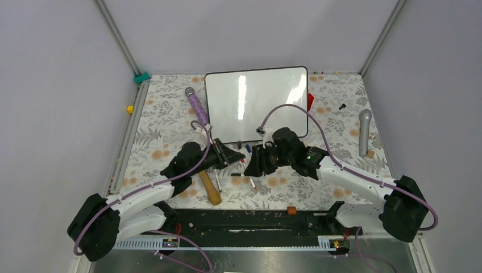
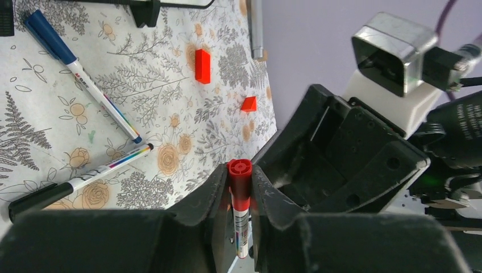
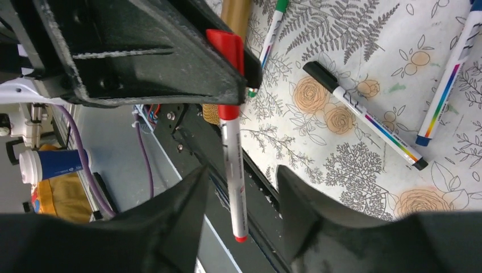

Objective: Write a sentence on the whiteboard
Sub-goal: Pass from the right arm to the left, then open the whiteboard marker from the pen cap.

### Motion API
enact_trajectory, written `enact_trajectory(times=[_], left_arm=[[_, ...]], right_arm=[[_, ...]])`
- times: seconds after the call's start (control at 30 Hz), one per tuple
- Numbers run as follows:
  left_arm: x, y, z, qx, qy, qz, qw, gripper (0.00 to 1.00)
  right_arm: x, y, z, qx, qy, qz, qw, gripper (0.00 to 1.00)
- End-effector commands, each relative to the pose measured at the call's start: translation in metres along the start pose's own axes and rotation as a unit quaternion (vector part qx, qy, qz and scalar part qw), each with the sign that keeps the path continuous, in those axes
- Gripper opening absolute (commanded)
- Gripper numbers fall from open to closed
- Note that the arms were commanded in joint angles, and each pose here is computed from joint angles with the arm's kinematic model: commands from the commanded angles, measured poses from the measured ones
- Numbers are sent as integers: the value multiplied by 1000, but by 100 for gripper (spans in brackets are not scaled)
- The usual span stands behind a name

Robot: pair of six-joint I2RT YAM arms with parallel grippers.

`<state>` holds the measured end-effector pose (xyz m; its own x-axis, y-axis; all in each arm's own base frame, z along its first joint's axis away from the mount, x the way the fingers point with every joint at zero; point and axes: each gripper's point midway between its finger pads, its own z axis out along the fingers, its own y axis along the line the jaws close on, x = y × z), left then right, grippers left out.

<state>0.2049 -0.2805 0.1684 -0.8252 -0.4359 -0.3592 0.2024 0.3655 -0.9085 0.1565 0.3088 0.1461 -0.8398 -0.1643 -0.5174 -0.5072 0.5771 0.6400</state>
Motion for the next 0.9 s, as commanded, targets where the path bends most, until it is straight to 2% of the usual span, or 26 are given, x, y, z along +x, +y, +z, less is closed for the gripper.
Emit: enact_trajectory(times=[0.0, 0.03, 0.13, 0.23, 0.47, 0.6, 0.73, 0.87], left_arm=[[-27, -27, -8, 23, -67, -8, 997, 0], [-32, -31, -10, 32, -82, -27, 996, 0], [-43, -50, -20, 85, -118, -60, 988, 0], [-54, -63, -26, 109, -141, -90, 980, 0], [-67, -76, -33, 141, -169, -122, 968, 0], [-69, -75, -34, 144, -174, -133, 965, 0], [-71, -76, -40, 159, -185, -148, 958, 0], [-77, -74, -49, 174, -209, -169, 947, 0]], right_arm=[[-32, 19, -13, -12, -76, 6, 997, 64], [-40, 21, -16, -19, -106, 18, 994, 68], [-63, 28, -28, -37, -201, 52, 978, 70], [-75, 39, -40, -55, -262, 54, 962, 73], [-82, 74, -40, -101, -287, 44, 951, 62], [-84, 79, -39, -105, -302, 49, 946, 43], [-86, 78, -42, -101, -317, 55, 941, 41], [-89, 73, -47, -99, -347, 72, 930, 44]])
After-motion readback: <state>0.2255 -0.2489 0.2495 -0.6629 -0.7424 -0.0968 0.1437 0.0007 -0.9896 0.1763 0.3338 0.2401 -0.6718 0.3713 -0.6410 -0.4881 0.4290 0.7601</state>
